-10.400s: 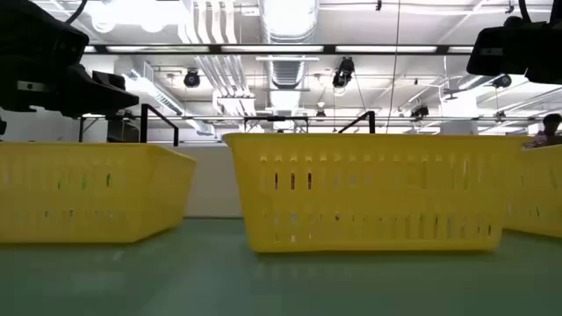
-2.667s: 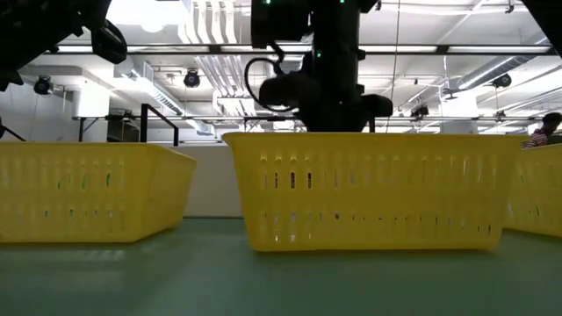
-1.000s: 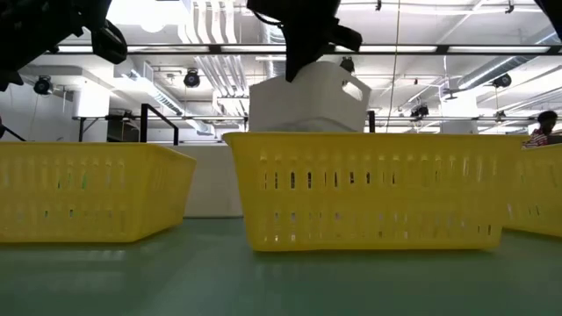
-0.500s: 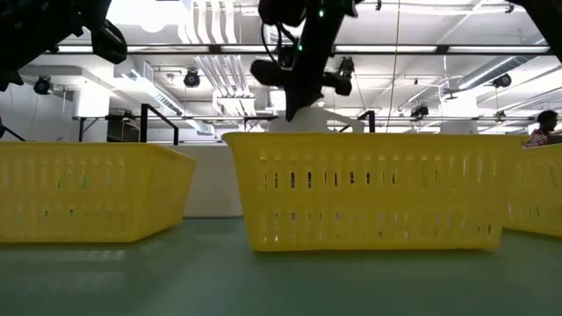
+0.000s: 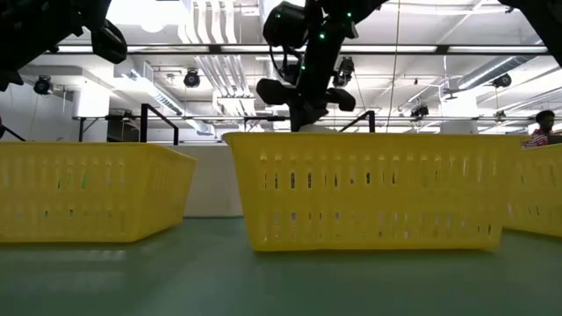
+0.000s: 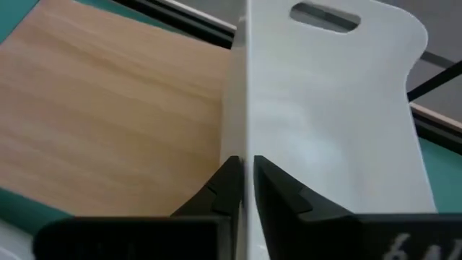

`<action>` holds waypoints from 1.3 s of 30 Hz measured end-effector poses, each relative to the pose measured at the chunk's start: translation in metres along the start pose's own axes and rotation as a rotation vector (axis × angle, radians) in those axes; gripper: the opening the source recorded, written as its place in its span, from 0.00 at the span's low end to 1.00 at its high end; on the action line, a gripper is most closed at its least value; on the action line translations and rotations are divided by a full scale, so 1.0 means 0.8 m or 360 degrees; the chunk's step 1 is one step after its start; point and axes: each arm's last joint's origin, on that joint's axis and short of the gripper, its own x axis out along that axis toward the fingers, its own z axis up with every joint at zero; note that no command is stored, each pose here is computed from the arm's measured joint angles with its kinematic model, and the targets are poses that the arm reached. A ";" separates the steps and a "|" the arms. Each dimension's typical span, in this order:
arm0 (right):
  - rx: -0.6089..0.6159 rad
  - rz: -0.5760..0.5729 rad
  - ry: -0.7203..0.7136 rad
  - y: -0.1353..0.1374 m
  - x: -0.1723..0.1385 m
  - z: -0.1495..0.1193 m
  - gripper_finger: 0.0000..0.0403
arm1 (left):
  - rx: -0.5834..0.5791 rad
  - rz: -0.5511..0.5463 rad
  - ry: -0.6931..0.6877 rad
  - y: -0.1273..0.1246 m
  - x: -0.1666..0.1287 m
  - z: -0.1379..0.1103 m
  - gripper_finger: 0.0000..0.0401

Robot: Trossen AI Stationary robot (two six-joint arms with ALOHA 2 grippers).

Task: Stack baskets on shelf by color
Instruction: Put the right white bin on the shelf

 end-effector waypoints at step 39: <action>-0.0751 0.0189 0.0311 -0.014 0.112 0.106 0.03 | 0.0002 0.0000 -0.0005 0.000 0.000 0.000 0.00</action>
